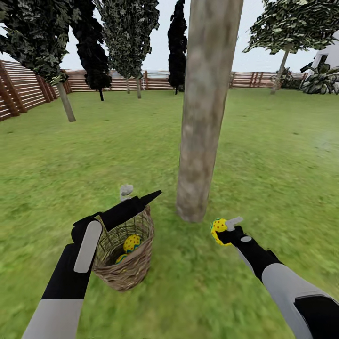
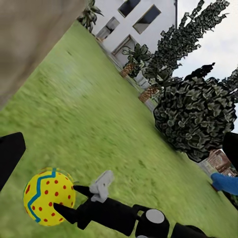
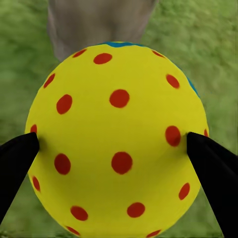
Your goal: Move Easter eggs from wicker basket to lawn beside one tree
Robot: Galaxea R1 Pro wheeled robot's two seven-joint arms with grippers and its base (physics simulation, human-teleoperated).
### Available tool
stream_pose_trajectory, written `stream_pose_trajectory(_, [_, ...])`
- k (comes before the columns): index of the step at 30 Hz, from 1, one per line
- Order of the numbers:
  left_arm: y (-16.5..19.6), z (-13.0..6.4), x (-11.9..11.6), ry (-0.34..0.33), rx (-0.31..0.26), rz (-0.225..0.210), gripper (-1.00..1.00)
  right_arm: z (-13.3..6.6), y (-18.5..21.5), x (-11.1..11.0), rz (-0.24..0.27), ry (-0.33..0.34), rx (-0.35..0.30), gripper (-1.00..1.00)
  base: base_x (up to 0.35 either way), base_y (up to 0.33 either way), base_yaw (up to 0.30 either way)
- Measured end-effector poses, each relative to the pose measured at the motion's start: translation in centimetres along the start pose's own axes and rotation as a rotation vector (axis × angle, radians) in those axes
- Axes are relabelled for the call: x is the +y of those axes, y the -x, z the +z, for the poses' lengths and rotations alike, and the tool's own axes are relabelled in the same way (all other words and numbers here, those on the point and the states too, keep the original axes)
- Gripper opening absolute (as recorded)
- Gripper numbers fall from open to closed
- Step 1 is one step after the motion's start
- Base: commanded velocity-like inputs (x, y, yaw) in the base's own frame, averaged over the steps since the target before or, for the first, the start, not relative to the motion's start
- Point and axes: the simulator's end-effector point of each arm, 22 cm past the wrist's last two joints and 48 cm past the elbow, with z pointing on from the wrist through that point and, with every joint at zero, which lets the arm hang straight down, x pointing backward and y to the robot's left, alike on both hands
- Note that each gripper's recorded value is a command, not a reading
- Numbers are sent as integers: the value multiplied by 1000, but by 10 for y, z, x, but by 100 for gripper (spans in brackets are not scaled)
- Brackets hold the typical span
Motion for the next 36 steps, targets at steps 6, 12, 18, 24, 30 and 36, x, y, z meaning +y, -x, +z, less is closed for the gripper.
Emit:
stream_pose_trajectory(6, [0, 0, 0, 0, -1, -1, 100, 3, -6, 35, -119, -27, -36, -100, 12, -296, 4])
stream_pose_trajectory(12, [1, -1, 0, -1, -1, 0, 100, 2, -7, 50, -123, -12, -38, -100, 141, -264, 0])
stream_pose_trajectory(18, [-1, 0, -2, -5, 4, 3, 100, 2, -10, 53, -124, -9, -33, -100, 223, -180, 0])
stream_pose_trajectory(24, [-2, -1, 1, -22, 5, -3, 100, 6, -18, 56, -121, -4, -21, -100, 10, -8, 0])
stream_pose_trajectory(30, [-11, 1, 14, -11, 15, -23, 100, 12, -30, 74, -117, 23, -2, -100, 0, 0, 232])
stream_pose_trajectory(36, [-20, 3, 27, -2, 24, -44, 100, 19, -44, 84, -114, 38, 19, -100, 0, 0, 291])
